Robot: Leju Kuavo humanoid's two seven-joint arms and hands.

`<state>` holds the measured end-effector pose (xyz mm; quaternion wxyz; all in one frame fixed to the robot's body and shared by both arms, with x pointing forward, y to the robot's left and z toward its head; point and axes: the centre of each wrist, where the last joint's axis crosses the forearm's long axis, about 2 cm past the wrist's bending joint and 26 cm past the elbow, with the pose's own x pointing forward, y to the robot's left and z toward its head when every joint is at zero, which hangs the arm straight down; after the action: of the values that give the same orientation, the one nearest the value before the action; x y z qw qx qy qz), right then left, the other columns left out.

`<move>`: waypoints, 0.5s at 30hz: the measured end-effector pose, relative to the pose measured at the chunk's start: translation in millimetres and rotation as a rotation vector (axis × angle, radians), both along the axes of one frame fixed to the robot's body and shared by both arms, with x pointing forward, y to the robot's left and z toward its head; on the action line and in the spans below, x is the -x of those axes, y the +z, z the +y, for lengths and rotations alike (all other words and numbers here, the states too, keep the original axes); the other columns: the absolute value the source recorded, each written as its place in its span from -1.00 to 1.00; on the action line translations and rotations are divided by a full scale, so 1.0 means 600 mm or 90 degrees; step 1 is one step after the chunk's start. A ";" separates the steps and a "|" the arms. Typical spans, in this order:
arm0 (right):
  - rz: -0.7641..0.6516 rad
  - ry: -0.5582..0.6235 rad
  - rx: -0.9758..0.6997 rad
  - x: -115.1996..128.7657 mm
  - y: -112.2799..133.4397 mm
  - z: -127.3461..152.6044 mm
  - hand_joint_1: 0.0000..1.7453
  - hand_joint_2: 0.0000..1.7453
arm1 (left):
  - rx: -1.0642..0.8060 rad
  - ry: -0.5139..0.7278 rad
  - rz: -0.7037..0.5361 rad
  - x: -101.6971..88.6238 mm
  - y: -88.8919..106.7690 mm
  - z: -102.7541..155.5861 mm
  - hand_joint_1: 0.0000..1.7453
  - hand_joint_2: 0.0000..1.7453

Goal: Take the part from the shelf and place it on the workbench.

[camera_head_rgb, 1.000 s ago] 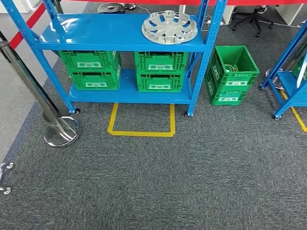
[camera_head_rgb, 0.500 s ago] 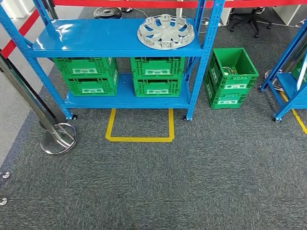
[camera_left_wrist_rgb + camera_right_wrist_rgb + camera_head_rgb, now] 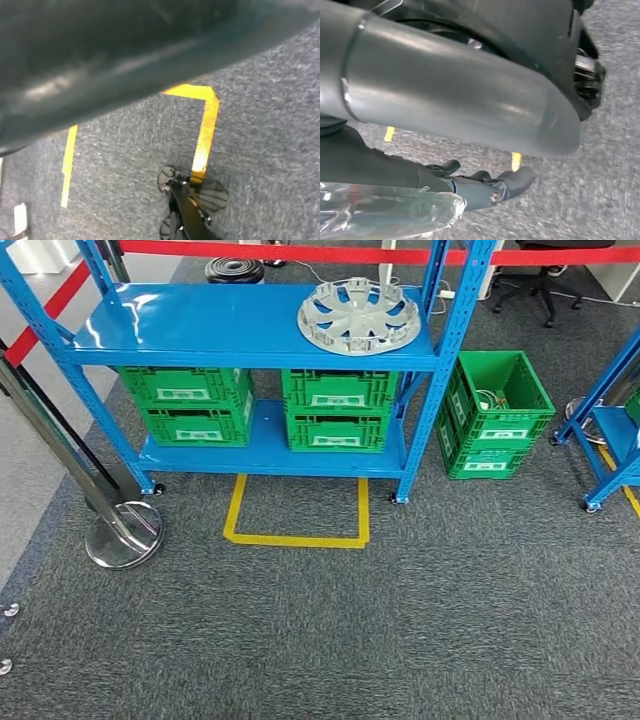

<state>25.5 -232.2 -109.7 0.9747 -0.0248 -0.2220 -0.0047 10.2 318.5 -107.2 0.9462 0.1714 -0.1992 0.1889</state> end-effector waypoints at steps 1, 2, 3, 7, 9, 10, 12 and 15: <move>0.001 0.000 0.000 0.001 0.000 0.000 -1.00 -1.00 | 0.000 -0.001 0.000 -0.001 0.000 0.000 -1.00 -1.00; 0.002 0.000 0.000 0.002 0.000 0.000 -1.00 -1.00 | -0.001 -0.001 0.000 0.000 0.000 0.000 -1.00 -1.00; 0.003 -0.001 0.000 0.003 0.000 0.000 -1.00 -1.00 | -0.001 -0.001 -0.001 -0.001 0.000 0.000 -1.00 -1.00; 0.000 -0.001 0.000 0.000 0.000 0.000 -1.00 0.00 | -0.002 -0.002 -0.003 -0.004 0.000 0.001 -1.00 -1.00; 0.001 -0.001 0.000 0.001 0.000 0.000 -1.00 1.00 | -0.002 -0.002 -0.001 -0.001 0.000 0.000 -1.00 -1.00; 0.002 -0.001 0.000 0.002 0.000 0.000 -1.00 1.00 | -0.002 -0.002 0.000 0.000 0.000 0.000 -1.00 -1.00; 0.003 -0.001 0.000 0.003 0.000 0.000 -1.00 0.00 | -0.003 -0.002 0.001 0.001 0.000 0.002 -1.00 -1.00; 0.002 -0.001 0.000 0.000 0.000 0.001 -1.00 -1.00 | -0.005 -0.001 0.002 0.003 0.000 0.003 -1.00 -1.00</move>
<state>25.2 -231.8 -109.7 0.9750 -0.0247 -0.2208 -0.0056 8.6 320.4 -107.1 0.9461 0.1749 -0.1985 0.1868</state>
